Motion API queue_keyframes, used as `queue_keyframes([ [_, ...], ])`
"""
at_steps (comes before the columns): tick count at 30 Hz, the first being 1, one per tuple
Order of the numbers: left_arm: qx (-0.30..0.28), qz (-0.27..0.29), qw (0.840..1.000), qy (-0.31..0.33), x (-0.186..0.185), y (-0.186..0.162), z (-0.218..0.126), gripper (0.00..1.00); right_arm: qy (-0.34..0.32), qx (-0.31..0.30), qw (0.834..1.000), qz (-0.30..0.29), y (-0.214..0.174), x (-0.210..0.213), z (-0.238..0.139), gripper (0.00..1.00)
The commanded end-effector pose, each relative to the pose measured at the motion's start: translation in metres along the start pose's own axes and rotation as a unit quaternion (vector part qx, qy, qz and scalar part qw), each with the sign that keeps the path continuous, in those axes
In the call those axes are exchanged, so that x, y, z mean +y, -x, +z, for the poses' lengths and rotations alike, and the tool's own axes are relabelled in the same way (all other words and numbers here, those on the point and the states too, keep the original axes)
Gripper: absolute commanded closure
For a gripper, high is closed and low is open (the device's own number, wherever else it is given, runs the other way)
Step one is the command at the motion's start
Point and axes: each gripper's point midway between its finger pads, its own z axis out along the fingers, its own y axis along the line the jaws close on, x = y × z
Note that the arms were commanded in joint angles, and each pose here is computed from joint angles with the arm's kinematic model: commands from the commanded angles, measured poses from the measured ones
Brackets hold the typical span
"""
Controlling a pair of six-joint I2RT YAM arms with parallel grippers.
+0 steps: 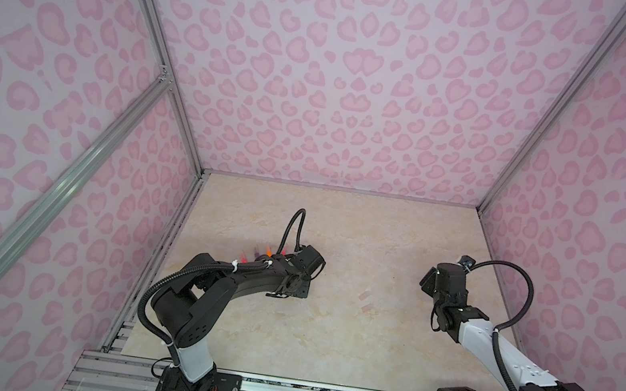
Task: Insert the pens into the pen caps
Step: 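Lower the left gripper and grasp the uncapped purple marker, lifting it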
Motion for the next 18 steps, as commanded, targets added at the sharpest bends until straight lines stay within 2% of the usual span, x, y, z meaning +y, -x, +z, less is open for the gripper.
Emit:
queue_keyframes([
  [1, 0.001, 0.002, 1.0, -0.003, -0.001, 0.001, -0.002, 0.57, 0.012, 0.013, 1.0, 0.012, -0.005, -0.001, 0.001, 0.27],
  [6, -0.022, 0.008, 1.0, -0.019, -0.004, 0.008, -0.015, 0.53, 0.016, 0.014, 1.0, 0.021, -0.007, -0.004, 0.0, 0.27],
  [10, -0.04, 0.006, 0.999, -0.002, 0.003, 0.013, -0.022, 0.5, 0.021, 0.014, 0.999, 0.026, -0.008, -0.006, -0.002, 0.27],
  [18, -0.034, 0.009, 0.999, 0.029, 0.009, 0.017, -0.014, 0.49, 0.029, 0.02, 0.999, 0.03, -0.009, -0.007, -0.003, 0.27],
])
